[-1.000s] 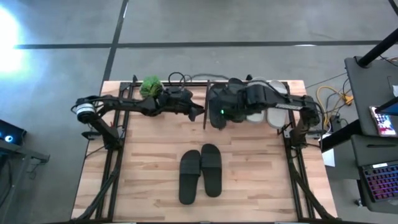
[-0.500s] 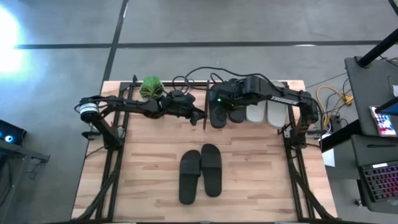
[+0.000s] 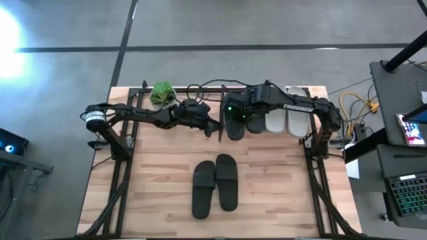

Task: Pick and place slides into the shelf
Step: Put the black slide on the shelf

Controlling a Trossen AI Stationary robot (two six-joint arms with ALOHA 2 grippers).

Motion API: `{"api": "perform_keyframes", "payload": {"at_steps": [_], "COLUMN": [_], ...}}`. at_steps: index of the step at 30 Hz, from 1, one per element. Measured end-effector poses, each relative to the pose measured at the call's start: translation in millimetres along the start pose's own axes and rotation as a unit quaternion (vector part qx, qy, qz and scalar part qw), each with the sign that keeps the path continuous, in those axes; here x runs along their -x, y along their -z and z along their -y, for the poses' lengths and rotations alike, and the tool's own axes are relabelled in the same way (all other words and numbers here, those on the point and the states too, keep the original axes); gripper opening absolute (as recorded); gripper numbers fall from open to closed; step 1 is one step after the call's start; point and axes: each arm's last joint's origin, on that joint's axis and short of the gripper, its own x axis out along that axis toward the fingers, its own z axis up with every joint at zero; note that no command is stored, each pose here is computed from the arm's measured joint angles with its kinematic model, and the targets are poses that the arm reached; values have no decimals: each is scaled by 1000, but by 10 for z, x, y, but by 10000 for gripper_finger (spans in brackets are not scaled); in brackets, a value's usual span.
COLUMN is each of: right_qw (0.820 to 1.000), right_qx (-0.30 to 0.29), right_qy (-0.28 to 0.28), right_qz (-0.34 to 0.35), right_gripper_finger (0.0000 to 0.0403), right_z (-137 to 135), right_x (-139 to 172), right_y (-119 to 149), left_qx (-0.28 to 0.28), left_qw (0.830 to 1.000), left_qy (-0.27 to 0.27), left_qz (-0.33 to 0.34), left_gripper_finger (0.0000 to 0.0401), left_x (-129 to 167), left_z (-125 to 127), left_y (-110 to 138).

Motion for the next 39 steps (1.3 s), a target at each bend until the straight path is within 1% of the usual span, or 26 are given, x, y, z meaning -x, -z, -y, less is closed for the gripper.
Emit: {"api": "perform_keyframes", "payload": {"at_steps": [7,11,16,21,25,28,31,35,39], "right_qw": [1000,1000,1000,999,997,996,992,989,987], "right_qx": [-17,-14,-10,-9,-6,-5,9,28,41], "right_qy": [5,7,1,-36,-67,-74,-94,-105,-110], "right_qz": [20,17,21,17,-23,-56,-87,-101,-112], "right_gripper_finger": [44,43,43,43,43,43,43,43,43], "right_z": [117,169,177,132,71,9,-107,-305,-453], "right_x": [-231,-290,-214,-92,-21,-31,-61,-32,88], "right_y": [-173,-221,-245,-250,-169,-78,32,189,351], "left_qx": [-7,-8,-8,-9,-9,-10,-9,-9,-9], "left_qw": [1000,1000,1000,1000,1000,1000,1000,1000,1000], "left_qy": [13,15,15,17,17,17,16,16,15], "left_qz": [-11,-13,-14,-15,-14,-14,-13,-13,-12], "left_gripper_finger": [155,155,155,155,155,155,155,155,155], "left_x": [-29,-38,-38,-39,-40,-40,-40,-40,-40], "left_z": [109,142,149,151,155,157,158,156,156], "left_y": [80,105,111,111,107,103,102,101,101]}}
